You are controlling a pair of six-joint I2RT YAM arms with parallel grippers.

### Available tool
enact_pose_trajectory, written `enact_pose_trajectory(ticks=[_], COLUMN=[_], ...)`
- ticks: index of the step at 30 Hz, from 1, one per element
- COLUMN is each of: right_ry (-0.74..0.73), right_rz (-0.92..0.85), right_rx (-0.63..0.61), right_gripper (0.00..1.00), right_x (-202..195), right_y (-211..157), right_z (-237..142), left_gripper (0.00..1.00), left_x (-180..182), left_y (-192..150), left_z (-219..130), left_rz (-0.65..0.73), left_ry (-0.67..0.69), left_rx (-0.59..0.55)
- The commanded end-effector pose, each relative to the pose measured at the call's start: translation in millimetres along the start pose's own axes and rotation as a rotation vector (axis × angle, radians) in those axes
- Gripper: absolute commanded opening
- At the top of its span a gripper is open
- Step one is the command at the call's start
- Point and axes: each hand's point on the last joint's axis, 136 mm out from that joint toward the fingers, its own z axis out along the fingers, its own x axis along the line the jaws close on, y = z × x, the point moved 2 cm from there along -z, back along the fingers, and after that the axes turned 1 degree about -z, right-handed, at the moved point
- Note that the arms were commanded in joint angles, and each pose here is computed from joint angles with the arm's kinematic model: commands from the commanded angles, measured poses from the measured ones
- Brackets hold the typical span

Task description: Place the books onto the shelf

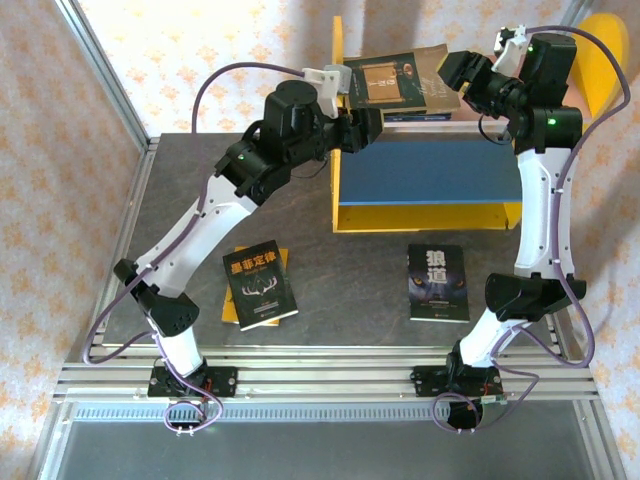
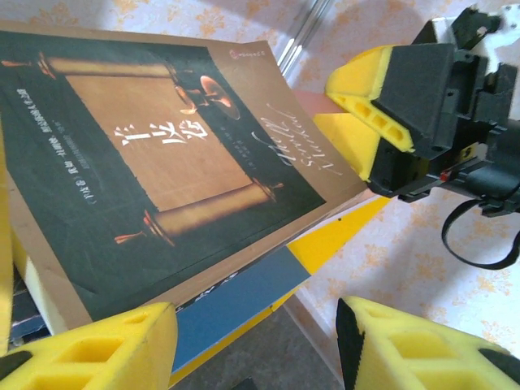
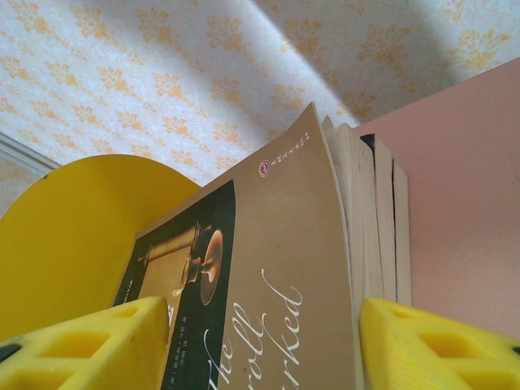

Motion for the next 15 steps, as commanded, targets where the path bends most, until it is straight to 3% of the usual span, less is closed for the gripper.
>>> enact_pose_trajectory(ticks=[1,15], right_ry=[0.078,0.085], right_rz=[-0.036,-0.03], right_rx=[-0.016,-0.014], right_gripper=[0.63,0.63], right_x=[20.1,20.9], right_y=[4.1,0.3], right_z=[-0.2,-0.1], left_gripper=[0.53,0.53], left_x=[1.9,9.4], left_y=[5.8,10.7], left_z=[0.0,2.3], left_rz=[0.037,0.058], left_ry=[0.028,0.064], left_rx=[-0.014,-0.023])
